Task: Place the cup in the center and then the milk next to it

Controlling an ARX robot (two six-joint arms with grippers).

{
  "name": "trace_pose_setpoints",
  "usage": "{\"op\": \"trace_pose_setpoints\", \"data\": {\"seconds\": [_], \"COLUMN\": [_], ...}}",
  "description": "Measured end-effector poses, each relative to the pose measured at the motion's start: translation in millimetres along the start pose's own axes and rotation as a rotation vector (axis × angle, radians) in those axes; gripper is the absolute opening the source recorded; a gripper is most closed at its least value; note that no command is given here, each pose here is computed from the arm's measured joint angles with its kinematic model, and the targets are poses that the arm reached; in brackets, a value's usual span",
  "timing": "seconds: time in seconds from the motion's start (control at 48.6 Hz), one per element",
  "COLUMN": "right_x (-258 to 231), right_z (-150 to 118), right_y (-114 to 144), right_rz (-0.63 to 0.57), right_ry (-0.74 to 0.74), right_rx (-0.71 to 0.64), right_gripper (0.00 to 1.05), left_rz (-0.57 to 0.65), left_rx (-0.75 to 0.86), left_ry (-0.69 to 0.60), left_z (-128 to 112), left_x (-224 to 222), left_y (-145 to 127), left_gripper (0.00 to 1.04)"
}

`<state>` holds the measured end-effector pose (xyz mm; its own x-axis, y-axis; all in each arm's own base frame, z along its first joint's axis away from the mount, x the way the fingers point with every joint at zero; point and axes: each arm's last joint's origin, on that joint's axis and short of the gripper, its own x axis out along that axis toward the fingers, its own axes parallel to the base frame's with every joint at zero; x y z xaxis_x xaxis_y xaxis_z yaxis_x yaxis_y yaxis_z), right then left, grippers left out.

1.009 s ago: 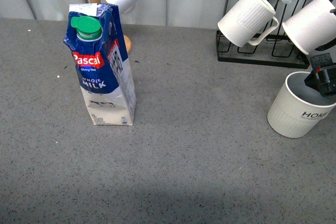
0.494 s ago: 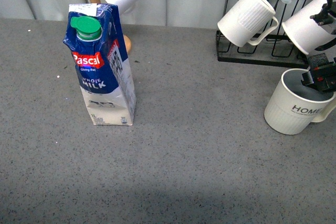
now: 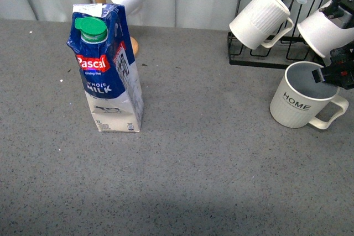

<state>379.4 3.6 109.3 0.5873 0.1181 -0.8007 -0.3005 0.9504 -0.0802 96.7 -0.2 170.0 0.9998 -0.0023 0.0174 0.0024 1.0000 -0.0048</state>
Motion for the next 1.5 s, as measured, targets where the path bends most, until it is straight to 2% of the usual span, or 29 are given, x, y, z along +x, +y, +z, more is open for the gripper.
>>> {"op": "trace_pose_setpoints", "data": {"seconds": [0.185,0.556,0.782,0.906,0.968,1.091,1.236,1.318,1.4,1.462,1.503], "right_x": [-11,0,19,19,19,12,-19,-36,-49,-61,-73], "right_z": [13,47,41,43,45,49,55,56,49,32,17], "right_y": [25,68,81,86,87,84,71,63,56,52,50], "right_rz": [0.123,0.245,0.273,0.285,0.294,0.292,0.245,0.158,-0.094,-0.217,-0.244], "right_ry": [-0.012,-0.01,0.07,0.066,0.051,-0.014,-0.17,-0.286,-0.53,-0.706,-0.805], "right_rx": [-0.082,-0.212,-0.224,-0.228,-0.219,-0.17,-0.065,-0.011,0.082,0.152,0.179], "right_gripper": [0.02,0.01,0.01,0.01,0.09,0.32,0.61,0.71,0.61,0.5,0.41], "left_rz": [0.0,0.0,0.0,0.0,0.0,0.0,0.0,0.0,0.0,0.0,0.0], "left_rx": [0.0,0.0,0.0,0.0,0.0,0.0,0.0,0.0,0.0,0.0,0.0], "left_ry": [0.0,0.0,0.0,0.0,0.0,0.0,0.0,0.0,0.0,0.0,0.0], "left_z": [0,0,0,0,0,0,0,0,0,0,0], "left_x": [0,0,0,0,0,0,0,0,0,0,0], "left_y": [0,0,0,0,0,0,0,0,0,0,0], "left_gripper": [0.98,0.98,0.98,0.98,0.98,0.98,0.98,0.98,0.98,0.98,0.98]}}
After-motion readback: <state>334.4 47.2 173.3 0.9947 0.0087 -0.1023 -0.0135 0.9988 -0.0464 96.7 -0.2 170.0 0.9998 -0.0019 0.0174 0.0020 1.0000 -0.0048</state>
